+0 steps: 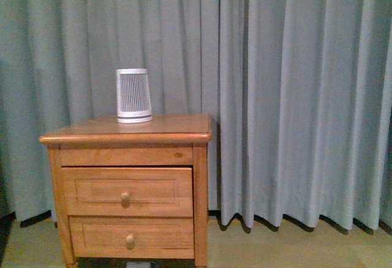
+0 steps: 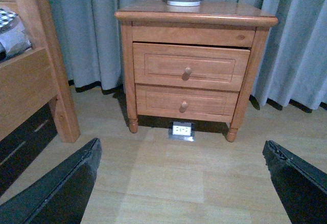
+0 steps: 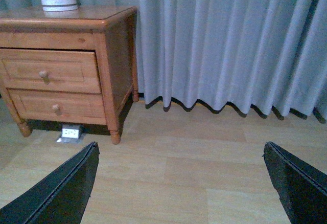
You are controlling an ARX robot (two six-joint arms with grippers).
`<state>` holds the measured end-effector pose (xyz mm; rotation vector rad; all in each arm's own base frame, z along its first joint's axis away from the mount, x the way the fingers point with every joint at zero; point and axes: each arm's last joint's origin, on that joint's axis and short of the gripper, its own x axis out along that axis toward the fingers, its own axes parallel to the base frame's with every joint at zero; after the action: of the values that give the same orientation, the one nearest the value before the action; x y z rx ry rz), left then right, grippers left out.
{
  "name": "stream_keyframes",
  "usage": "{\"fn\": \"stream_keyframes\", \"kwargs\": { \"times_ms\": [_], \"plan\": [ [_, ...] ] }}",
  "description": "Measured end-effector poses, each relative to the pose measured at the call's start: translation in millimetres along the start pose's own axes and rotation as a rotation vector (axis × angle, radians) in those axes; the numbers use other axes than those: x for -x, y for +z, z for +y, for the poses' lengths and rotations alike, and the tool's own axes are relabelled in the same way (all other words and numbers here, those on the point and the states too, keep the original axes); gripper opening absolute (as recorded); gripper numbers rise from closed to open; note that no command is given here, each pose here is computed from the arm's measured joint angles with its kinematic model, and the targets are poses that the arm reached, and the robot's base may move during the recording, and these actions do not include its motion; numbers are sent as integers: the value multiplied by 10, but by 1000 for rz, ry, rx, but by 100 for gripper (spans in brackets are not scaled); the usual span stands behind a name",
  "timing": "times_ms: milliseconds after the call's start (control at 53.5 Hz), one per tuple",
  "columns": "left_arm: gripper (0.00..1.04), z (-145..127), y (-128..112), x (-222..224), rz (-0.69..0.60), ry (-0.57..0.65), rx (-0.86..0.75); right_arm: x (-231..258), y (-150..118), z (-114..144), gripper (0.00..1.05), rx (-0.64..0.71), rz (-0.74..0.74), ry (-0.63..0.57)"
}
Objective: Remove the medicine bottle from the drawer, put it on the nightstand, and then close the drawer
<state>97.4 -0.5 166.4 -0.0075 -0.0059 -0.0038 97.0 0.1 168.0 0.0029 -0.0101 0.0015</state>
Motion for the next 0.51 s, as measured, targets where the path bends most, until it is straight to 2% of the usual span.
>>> {"fn": "stream_keyframes", "kwargs": {
  "times_ms": [505],
  "plan": [
    [98,0,0,0,0,-2,0,0,0,0,98,0,0,0]
  ]
}}
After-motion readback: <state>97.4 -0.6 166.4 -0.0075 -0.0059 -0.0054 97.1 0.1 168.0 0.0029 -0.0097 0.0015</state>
